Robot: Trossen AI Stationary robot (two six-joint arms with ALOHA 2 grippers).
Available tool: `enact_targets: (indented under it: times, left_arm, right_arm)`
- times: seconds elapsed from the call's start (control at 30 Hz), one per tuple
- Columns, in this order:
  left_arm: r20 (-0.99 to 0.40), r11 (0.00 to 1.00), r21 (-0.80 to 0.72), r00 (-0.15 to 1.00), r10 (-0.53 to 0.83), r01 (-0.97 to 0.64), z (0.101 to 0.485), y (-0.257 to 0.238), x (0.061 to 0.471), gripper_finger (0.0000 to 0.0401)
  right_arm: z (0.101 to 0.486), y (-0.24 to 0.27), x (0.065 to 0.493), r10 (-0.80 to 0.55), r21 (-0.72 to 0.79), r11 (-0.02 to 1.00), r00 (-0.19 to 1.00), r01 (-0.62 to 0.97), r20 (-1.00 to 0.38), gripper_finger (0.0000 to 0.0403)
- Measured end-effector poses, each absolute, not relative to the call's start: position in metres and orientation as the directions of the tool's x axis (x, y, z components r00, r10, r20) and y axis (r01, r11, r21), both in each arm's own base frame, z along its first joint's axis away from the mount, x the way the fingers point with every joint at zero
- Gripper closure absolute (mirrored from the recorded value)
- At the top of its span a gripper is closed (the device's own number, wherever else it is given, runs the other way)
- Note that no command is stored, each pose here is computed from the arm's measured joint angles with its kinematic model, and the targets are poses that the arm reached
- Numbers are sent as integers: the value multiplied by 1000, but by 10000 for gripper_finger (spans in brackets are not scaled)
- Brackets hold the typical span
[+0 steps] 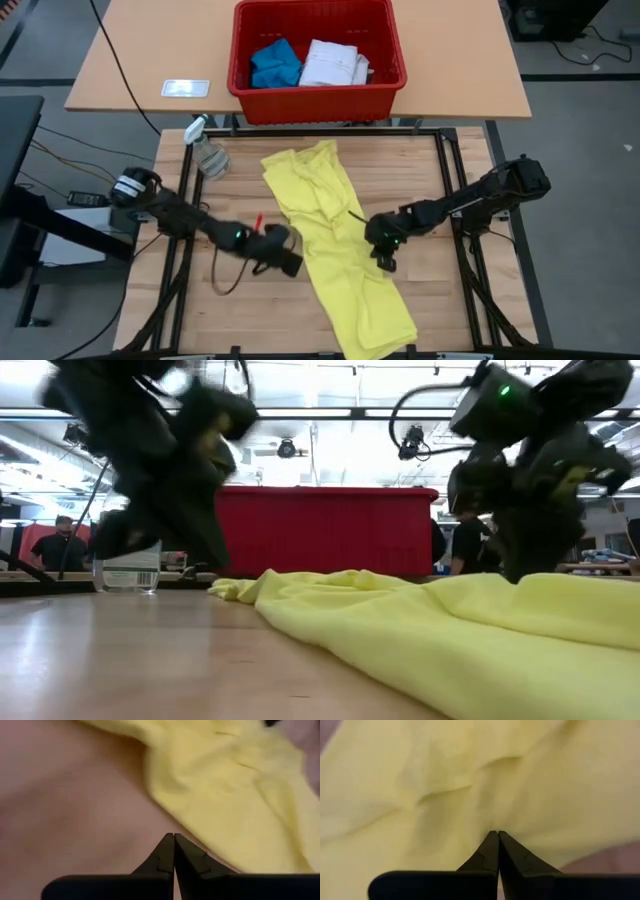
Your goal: Fold Laundry from Bin
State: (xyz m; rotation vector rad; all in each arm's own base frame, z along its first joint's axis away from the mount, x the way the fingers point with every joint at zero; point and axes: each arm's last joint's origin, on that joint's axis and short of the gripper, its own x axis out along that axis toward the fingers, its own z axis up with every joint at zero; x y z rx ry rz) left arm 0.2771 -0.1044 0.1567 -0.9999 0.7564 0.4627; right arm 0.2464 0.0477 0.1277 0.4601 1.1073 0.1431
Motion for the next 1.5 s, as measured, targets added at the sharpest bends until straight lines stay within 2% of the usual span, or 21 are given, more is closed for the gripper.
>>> enact_targets:
  times: [0.13, 0.3, 0.43, 0.6, 0.73, 0.9, 1.13, 1.3, 1.5]
  left_arm:
    - [-677, 497, -634, 736, 12, -592, 162, -136, 268, 395]
    - [-539, 601, -690, 840, -57, -402, 174, -161, 268, 399]
    - [-425, 694, -680, 898, -110, -236, 179, -172, 275, 400]
    - [-325, 772, -627, 935, -143, -99, 184, -188, 293, 400]
    - [-343, 840, -539, 927, -154, -60, 176, -206, 322, 400]
    - [-437, 851, -508, 891, -120, -135, 150, -224, 361, 401]
    - [-466, 793, -605, 837, -288, -64, 130, -252, 400, 401]
    - [-473, 788, -615, 804, -361, -8, 139, -265, 415, 401]
    - [-482, 856, -511, 797, -364, 82, 167, -275, 425, 401]
  right_arm:
    - [131, 66, 246, 377, 445, 895, 468, 39, -799, 393]
    - [141, 71, 244, 311, 409, 909, 527, 77, -791, 393]
    - [153, 81, 239, 285, 398, 914, 577, 76, -765, 393]
    - [160, 110, 226, 365, 439, 898, 560, -2, -744, 393]
    - [150, 140, 211, 421, 472, 881, 476, -14, -772, 393]
    - [129, 172, 190, 399, 465, 881, 390, 86, -830, 393]
    - [119, 201, 166, 436, 513, 834, 326, 204, -839, 395]
    - [124, 214, 149, 493, 544, 815, 256, 197, -831, 395]
    - [138, 223, 155, 474, 535, 836, 333, 120, -815, 393]
